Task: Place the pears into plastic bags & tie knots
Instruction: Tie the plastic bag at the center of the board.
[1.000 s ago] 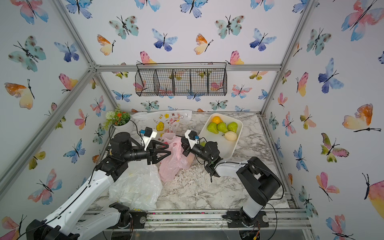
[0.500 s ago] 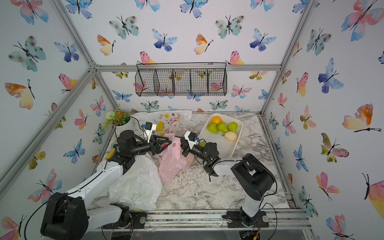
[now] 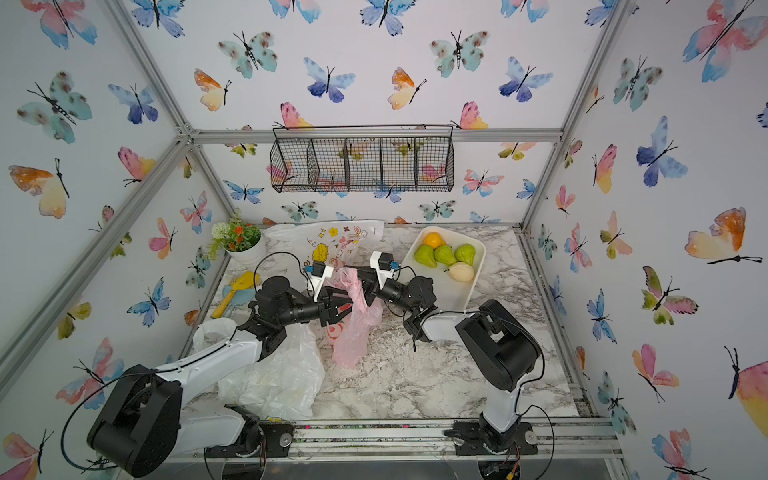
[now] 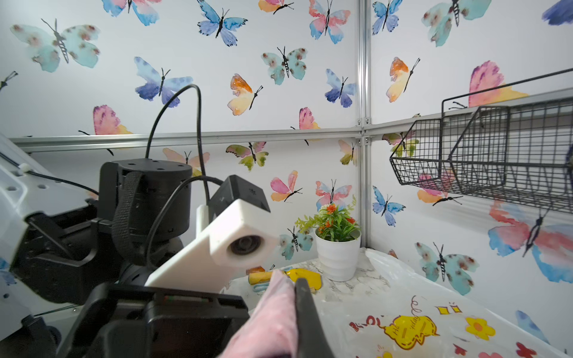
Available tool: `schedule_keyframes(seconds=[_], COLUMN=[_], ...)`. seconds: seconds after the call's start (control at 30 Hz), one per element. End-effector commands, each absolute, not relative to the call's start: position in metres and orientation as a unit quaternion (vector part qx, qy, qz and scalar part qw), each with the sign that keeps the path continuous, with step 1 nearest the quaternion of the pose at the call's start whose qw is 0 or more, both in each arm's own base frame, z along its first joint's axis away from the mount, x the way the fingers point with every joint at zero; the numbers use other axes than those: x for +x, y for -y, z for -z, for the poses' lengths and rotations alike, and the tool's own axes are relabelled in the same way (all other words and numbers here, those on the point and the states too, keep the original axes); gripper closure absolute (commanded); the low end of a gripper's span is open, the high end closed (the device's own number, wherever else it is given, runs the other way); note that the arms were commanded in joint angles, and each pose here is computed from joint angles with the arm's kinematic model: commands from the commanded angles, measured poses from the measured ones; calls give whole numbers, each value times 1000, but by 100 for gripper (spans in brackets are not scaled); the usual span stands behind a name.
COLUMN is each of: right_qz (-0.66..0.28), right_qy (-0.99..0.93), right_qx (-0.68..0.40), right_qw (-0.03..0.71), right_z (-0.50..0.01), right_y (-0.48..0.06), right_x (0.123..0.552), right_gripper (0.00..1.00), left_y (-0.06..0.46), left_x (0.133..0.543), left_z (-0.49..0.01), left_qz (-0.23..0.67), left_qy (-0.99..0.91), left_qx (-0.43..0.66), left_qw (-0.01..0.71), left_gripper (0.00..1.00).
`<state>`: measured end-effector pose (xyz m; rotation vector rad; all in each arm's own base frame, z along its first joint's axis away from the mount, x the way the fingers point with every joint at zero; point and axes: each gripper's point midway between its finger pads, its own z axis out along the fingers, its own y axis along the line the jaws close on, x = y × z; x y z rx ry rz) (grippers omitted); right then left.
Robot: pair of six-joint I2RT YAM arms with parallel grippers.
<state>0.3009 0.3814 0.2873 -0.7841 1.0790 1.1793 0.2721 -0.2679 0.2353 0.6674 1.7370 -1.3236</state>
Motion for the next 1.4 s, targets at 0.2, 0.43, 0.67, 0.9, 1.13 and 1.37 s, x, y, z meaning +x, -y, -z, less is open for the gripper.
schedule_keyframes(seconds=[0.2, 0.43, 0.67, 0.9, 1.13, 1.37], right_qz=[-572, -570, -565, -567, -581, -581], right_qy=[-449, -448, -449, -445, -439, -442], right_qx=[-353, -363, -359, -363, -367, -369], right_qw=[588, 585, 592, 590, 578, 574], right_z=[-287, -284, -286, -291, -292, -288], right_y=[-370, -374, -372, -375, -375, -375], right_x=[291, 291, 293, 294, 288, 287], right_gripper=[98, 98, 98, 98, 98, 98], left_y=[237, 209, 248, 262, 266, 266], left_x=[267, 286, 292, 276, 289, 296], left_z=[-255, -307, -297, -274, -265, -279], left_qz=[483, 496, 565, 571, 563, 562], left_qy=[-705, -706, -706, -716, -724, -718], left_qx=[266, 195, 177, 180, 170, 169], left_qw=[446, 466, 388, 360, 360, 374], left_gripper=[53, 71, 82, 70, 49, 64])
